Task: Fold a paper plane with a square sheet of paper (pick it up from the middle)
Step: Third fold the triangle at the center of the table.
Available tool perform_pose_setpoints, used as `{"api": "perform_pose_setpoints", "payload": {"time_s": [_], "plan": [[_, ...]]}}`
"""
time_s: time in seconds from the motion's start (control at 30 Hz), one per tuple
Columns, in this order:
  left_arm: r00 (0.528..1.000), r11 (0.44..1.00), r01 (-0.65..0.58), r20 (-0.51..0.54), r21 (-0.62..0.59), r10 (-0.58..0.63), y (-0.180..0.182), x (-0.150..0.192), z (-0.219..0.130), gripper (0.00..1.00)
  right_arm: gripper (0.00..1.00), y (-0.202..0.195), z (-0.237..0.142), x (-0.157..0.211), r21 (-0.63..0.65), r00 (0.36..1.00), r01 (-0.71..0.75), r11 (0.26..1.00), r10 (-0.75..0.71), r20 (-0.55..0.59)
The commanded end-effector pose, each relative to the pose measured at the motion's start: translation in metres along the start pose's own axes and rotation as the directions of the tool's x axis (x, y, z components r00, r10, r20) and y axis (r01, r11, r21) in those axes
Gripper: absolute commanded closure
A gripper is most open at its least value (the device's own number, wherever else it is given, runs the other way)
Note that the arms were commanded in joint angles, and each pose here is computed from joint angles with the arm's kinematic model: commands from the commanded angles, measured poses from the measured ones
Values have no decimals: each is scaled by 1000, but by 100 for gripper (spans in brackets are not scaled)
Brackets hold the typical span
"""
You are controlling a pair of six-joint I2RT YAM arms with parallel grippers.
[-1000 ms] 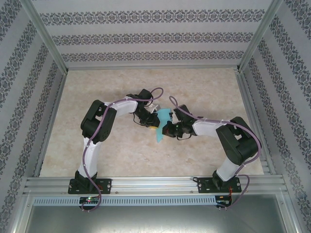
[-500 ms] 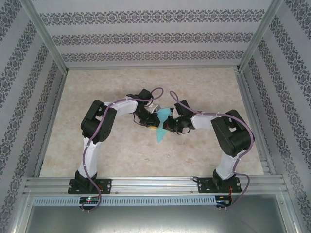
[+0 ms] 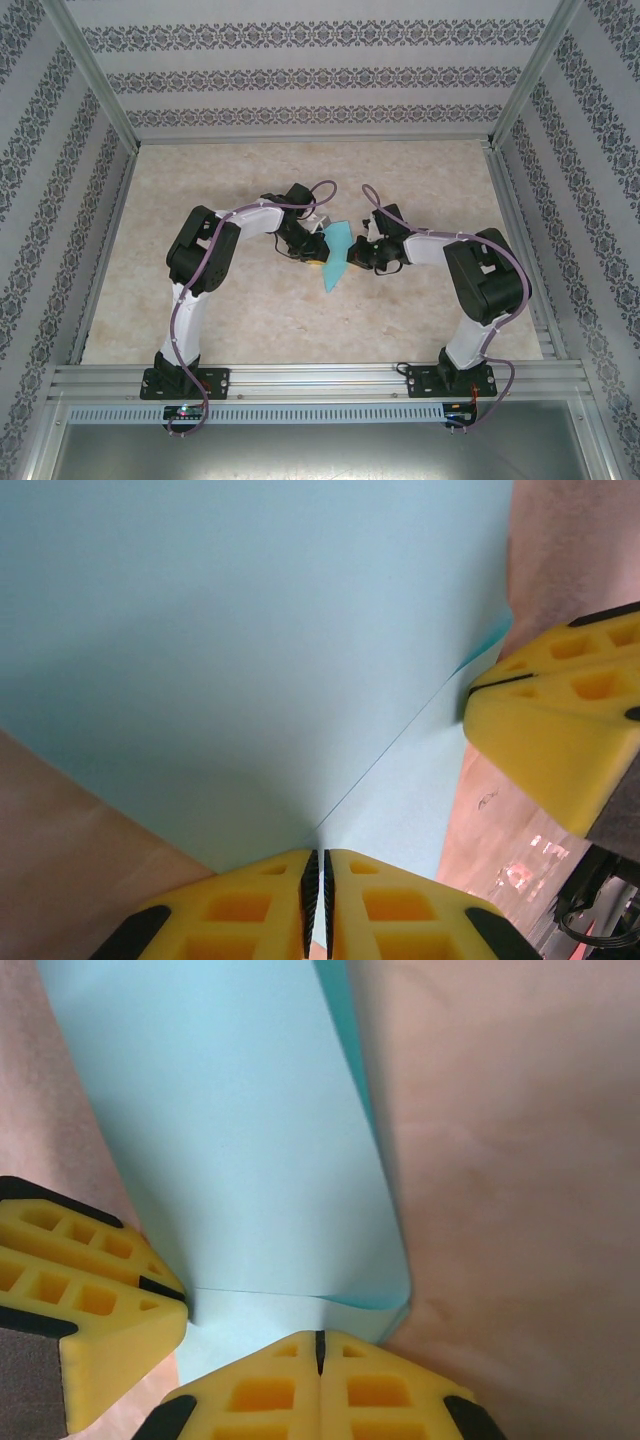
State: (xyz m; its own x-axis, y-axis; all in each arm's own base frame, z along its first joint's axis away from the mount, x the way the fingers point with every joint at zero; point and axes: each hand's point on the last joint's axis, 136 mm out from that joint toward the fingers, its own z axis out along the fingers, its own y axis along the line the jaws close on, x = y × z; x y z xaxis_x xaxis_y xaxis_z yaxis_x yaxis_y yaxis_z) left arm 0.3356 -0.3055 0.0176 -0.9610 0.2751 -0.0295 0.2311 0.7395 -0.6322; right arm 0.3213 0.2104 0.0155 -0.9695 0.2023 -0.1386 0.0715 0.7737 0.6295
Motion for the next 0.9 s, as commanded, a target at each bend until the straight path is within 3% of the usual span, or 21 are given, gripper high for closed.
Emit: {"api": "perform_pose_setpoints", "payload": {"time_s": [0.0, 0.43, 0.87], "plan": [[992, 983, 47, -110, -178, -68, 52, 32, 25, 83, 98, -32, -4, -3, 138, 1000, -16, 990, 15, 12], [992, 984, 41, -108, -172, -61, 49, 31, 24, 83, 98, 14, -22, -22, 80, 996, 62, 995, -66, 59], [992, 983, 38, -109, -179, -58, 51, 32, 23, 83, 98, -11, 6, -21, 134, 999, 45, 990, -45, -5]]}}
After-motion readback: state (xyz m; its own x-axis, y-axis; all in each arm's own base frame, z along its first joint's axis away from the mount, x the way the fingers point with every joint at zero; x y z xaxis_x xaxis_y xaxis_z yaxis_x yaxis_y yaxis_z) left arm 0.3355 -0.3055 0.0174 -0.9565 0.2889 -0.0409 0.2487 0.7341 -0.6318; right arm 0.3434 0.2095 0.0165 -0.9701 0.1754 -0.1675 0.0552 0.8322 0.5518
